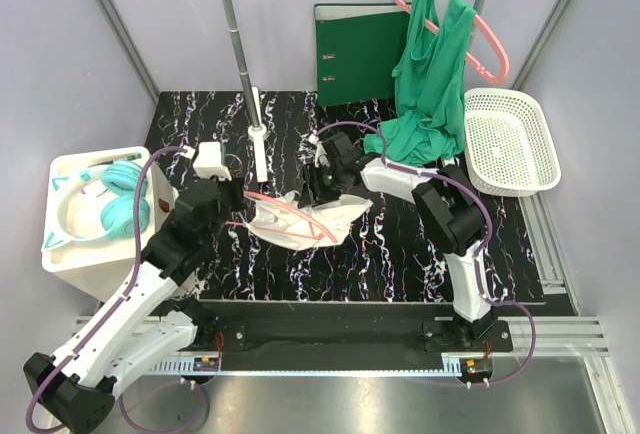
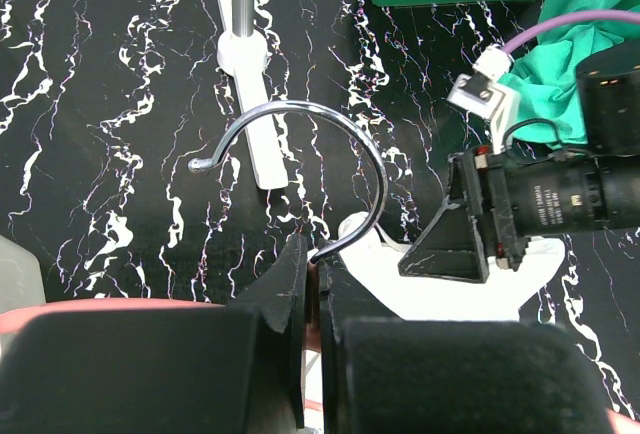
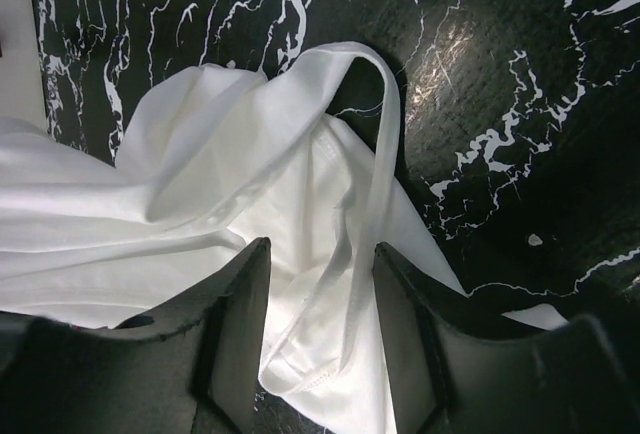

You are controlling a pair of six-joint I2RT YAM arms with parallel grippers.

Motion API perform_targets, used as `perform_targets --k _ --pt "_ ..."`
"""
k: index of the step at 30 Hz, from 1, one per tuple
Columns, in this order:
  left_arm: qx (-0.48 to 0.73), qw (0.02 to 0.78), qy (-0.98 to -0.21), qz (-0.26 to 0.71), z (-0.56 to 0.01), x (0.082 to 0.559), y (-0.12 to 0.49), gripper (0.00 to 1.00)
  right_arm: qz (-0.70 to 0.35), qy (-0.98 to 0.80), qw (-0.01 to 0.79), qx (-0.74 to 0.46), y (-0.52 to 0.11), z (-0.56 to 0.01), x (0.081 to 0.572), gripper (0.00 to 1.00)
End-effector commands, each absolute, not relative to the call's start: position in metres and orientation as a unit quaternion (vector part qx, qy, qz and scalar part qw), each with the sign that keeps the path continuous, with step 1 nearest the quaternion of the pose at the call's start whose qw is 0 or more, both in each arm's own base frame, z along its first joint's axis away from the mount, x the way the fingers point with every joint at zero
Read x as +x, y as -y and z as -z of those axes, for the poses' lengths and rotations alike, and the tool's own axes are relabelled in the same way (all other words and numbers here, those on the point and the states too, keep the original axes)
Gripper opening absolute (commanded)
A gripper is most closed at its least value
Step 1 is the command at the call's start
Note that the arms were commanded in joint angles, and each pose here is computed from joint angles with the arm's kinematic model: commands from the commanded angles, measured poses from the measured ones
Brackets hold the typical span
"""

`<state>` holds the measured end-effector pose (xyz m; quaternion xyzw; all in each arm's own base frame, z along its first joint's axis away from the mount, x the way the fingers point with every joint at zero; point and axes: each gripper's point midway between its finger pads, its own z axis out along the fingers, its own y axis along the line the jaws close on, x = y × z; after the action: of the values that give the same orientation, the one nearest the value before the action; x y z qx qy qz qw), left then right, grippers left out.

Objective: Place the tank top on the hanger

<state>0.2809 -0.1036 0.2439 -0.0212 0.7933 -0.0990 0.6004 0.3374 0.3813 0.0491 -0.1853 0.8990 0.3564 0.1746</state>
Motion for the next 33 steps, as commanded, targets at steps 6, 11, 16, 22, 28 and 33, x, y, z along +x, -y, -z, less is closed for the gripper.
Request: perform_targets --k 6,11,16,22,28,33 --pt "-0.023 0.609 -0.786 0.104 -0.252 0.283 0.105 0.0 -0.331 -0.902 0.184 -0.21 -0.387 -0.045 0.343 0.26" --pt "-0.021 0.61 -0.785 0.106 -0.254 0.285 0.106 0.0 -0.309 -0.903 0.214 -0.208 -0.378 -0.059 0.35 0.13" --pt "-0.022 0.608 -0.787 0.103 -0.255 0.29 0.109 0.0 -0.263 -0.904 0.274 -0.195 -0.338 -0.098 0.352 0.1" --pt "-0.025 0.613 -0.783 0.105 -0.258 0.303 0.116 0.0 -0.195 -0.921 0.291 -0.17 -0.282 -0.106 0.327 0.11" --pt "-0.018 0.611 -0.784 0.104 -0.257 0.317 0.125 0.0 -0.194 -0.943 0.243 -0.117 -0.252 -0.082 0.278 0.13" --pt "-0.014 0.593 -0.797 0.111 -0.231 0.322 0.134 0.0 -0.179 -0.955 0.221 -0.085 -0.236 -0.063 0.258 0.31"
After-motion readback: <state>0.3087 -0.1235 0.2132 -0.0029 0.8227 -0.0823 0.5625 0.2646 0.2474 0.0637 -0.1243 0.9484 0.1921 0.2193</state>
